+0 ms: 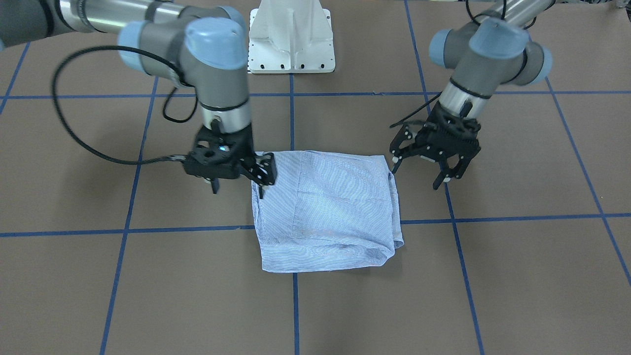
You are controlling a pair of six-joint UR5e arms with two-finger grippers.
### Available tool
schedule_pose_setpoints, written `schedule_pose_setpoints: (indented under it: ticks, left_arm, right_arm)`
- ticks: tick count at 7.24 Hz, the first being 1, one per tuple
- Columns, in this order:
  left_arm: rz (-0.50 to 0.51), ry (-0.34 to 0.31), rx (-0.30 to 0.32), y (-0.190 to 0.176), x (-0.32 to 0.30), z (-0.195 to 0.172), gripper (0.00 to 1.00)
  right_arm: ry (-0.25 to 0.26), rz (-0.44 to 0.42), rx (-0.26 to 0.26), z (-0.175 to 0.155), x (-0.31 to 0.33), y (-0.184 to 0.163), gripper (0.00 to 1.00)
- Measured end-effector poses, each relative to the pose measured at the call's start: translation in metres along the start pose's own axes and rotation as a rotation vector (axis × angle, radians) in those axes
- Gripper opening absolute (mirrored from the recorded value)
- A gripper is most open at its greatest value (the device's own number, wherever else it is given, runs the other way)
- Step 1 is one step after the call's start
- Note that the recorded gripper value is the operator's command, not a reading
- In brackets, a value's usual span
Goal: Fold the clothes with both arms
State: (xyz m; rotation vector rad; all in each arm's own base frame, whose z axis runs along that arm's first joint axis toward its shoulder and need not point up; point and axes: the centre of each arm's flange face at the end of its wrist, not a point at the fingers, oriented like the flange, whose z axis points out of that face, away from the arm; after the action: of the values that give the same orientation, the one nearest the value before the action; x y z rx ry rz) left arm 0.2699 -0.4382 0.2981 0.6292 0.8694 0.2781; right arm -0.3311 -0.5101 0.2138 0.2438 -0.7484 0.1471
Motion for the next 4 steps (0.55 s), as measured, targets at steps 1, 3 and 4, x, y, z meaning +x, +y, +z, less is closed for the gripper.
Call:
schedule_pose_setpoints:
  ticks: [1, 3, 4]
  left_arm:
    - [0.084, -0.043, -0.023, 0.01, -0.034, -0.029, 1.0]
    - [0.282, -0.127, -0.089, 0.034, -0.153, -0.084, 1.0]
    - [0.36, -0.162, -0.126, 0.053, -0.222, -0.108, 1.0]
  right_arm:
    - [0.016, -0.081, -0.039, -0.014, 0.069, -0.01, 1.0]
    - [0.047, -0.263, -0.116, -0.032, 0.245, -0.025, 1.0]
    - [0.058, -0.332, -0.145, -0.041, 0.33, -0.02, 1.0]
